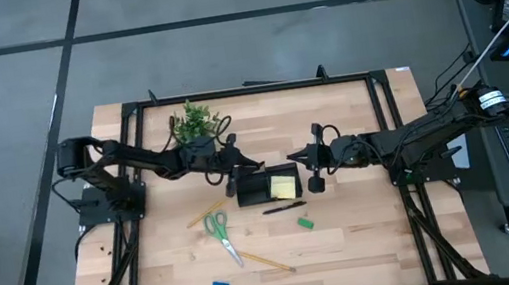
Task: Pick and place office supplies into organizer
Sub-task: Put the top black pen into the black desk organizer
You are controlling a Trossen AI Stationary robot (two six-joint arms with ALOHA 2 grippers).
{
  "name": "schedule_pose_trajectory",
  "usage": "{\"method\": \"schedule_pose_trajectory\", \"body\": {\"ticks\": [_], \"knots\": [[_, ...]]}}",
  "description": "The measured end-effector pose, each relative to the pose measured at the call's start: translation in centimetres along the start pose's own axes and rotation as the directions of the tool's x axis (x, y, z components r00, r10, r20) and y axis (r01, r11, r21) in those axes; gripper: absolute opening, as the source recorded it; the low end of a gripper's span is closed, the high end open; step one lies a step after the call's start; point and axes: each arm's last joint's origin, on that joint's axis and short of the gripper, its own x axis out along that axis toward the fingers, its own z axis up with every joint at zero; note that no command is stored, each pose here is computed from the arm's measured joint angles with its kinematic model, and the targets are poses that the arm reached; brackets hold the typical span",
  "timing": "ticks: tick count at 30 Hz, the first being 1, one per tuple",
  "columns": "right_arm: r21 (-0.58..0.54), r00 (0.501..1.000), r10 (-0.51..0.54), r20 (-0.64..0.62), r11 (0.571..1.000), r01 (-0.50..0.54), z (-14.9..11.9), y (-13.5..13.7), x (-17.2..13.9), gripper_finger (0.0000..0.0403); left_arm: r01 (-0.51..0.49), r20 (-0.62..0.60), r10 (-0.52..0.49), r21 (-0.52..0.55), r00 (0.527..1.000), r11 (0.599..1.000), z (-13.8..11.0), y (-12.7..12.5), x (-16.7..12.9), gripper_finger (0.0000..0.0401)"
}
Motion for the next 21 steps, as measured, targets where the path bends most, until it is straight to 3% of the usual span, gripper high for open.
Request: {"method": "schedule_pose_trajectory", "body": {"ticks": [12,21], "knots": [[-0.001,1.0,0.0,-0.002,1.0,0.0,-0.02,0.0,0.0,0.0007,0.001,-0.021,-0.003,-0.093,1.0,0.996,-0.53,0.04,0.27,0.0042],[-0.001,1.0,0.0,-0.002,1.0,0.0,-0.02,0.0,0.0,0.0007,0.003,-0.021,-0.005,-0.089,1.0,0.996,-0.53,-0.04,0.29,0.0073]]}}
